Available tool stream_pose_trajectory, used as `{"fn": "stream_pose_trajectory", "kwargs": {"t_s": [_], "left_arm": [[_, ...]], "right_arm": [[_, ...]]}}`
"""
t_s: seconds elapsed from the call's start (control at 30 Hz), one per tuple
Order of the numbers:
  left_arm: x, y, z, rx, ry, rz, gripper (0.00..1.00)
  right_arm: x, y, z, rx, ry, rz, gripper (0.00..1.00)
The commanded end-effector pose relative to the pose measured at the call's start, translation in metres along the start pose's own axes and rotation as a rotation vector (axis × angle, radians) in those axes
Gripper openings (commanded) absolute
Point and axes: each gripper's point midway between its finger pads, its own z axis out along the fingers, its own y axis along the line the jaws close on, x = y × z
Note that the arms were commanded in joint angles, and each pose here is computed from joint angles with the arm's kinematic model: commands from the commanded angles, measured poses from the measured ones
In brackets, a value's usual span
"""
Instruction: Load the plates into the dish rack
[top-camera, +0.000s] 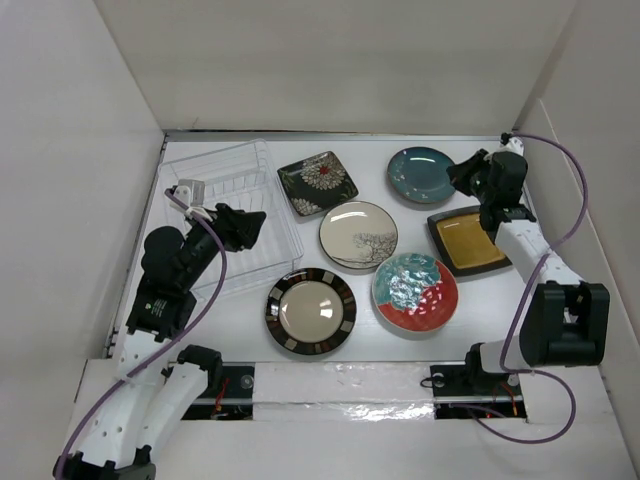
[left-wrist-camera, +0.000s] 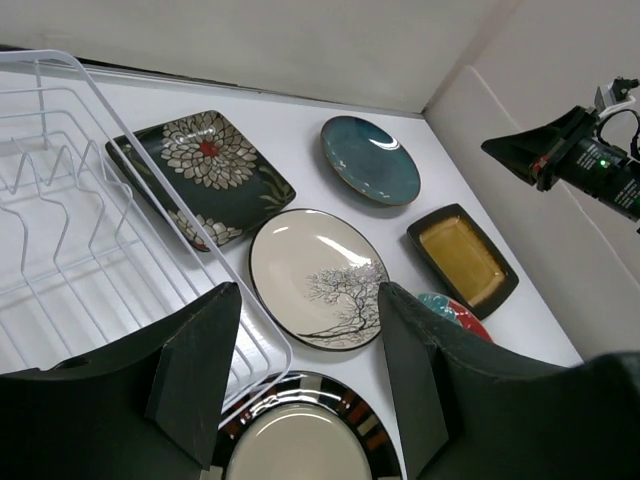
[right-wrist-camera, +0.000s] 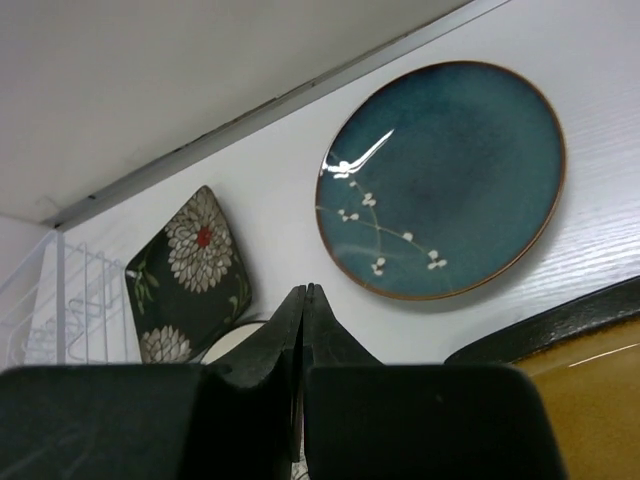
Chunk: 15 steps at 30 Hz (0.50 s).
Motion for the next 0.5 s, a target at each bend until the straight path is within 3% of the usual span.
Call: {"fn": "stream_pose_trajectory", "kwargs": {"t_s": [0.0,0.13,0.17,0.23,0.3,0.37,0.4,0.43,0.47], "left_arm": [[-0.014,-0.002,-0.004,-0.009,-0.052,0.041,0.54],[-0.012,-0.001,-0.003,-0.017,-0.044,0.051,0.45],[-0.01,0.001,-0.004,-0.021,-0.045,0.051,0.34],[-0.01,0.001,-0.005,-0.02,-0.049,0.053,0.26],[-0.011,0.002,-0.004,-0.025,-0.052,0.053,0.09],[-0.013,0.003,-0.004,-0.04,-0.056,0.053,0.0],[-0.014,0.003,-0.006,-0.04,-0.06,0.053,0.0],[-0.013,0.004,-0.007,-0.042,-0.063,0.054,0.0],[-0.013,0.004,-0.007,-0.046,-0.065,0.053,0.0]], "right_arm": [[-0.032,-0.009,0.01,0.032,-0.094,0.001,0.0],[-0.043,-0.043,0.03,0.089,-0.082,0.054,0.0],[-0.049,-0.045,0.032,0.086,-0.108,0.061,0.0],[-0.055,-0.055,0.035,0.105,-0.121,0.078,0.0],[-0.054,-0.065,0.045,0.09,-0.089,0.124,0.0],[-0.041,-0.078,0.061,0.108,-0.051,0.126,0.27],[-0.035,-0.087,0.066,0.139,-0.027,0.121,0.39],[-0.044,-0.092,0.073,0.171,-0.045,0.107,0.58],[-0.039,-0.102,0.078,0.202,-0.031,0.094,0.65]]}}
